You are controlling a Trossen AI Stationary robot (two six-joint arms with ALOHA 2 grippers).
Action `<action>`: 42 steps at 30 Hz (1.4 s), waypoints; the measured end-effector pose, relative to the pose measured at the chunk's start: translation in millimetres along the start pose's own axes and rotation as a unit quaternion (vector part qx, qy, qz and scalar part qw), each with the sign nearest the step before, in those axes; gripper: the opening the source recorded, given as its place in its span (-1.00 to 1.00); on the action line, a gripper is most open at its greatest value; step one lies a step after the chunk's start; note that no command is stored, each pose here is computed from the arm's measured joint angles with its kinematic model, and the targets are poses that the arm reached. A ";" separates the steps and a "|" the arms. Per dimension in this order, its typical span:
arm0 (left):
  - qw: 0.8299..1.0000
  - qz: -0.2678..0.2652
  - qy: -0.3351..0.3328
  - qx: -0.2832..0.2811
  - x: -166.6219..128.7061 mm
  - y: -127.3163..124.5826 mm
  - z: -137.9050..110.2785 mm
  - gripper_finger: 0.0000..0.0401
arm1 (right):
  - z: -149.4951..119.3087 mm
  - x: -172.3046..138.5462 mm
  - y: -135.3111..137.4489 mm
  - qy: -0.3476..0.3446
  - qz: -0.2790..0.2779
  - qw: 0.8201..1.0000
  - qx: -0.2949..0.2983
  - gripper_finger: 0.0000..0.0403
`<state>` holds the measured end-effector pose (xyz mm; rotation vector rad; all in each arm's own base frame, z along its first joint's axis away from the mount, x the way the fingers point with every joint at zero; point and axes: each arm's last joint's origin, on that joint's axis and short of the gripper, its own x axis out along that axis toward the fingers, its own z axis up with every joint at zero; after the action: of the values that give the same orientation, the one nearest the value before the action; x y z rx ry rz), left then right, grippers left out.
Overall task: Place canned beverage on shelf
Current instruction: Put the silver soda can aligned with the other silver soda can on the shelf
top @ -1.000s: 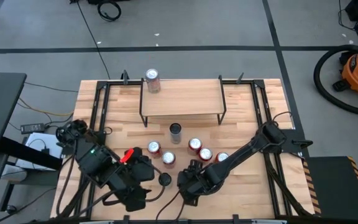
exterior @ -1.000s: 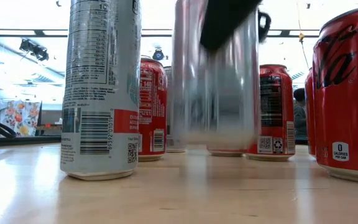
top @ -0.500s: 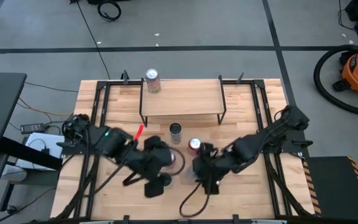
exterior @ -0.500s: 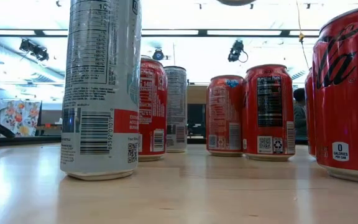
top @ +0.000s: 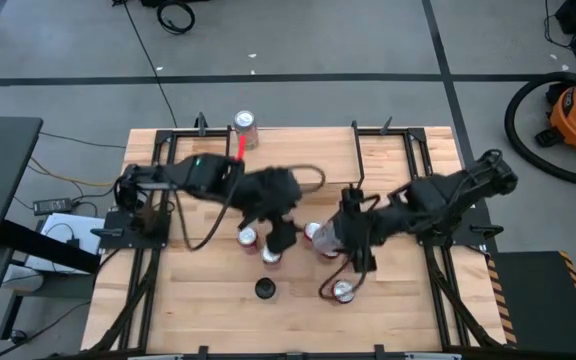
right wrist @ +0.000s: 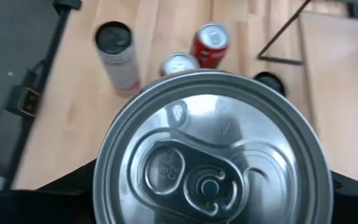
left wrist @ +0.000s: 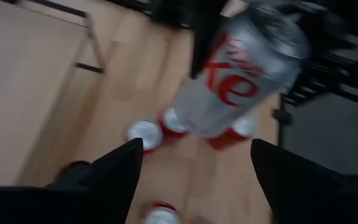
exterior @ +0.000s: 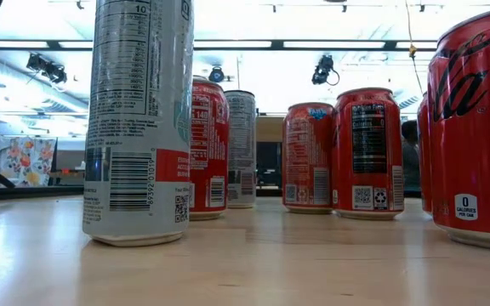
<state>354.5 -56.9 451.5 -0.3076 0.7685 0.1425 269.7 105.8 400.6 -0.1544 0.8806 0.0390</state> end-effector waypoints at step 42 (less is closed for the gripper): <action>0.983 0.099 0.051 0.146 -29.1 167.6 15.7 -0.01 | -14.2 88.7 -214.4 0.082 -0.017 0.990 0.110 0.58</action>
<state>304.3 106.3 445.5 0.0408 0.9084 0.1996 336.2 -110.8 348.8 0.0345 1.0402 -0.1034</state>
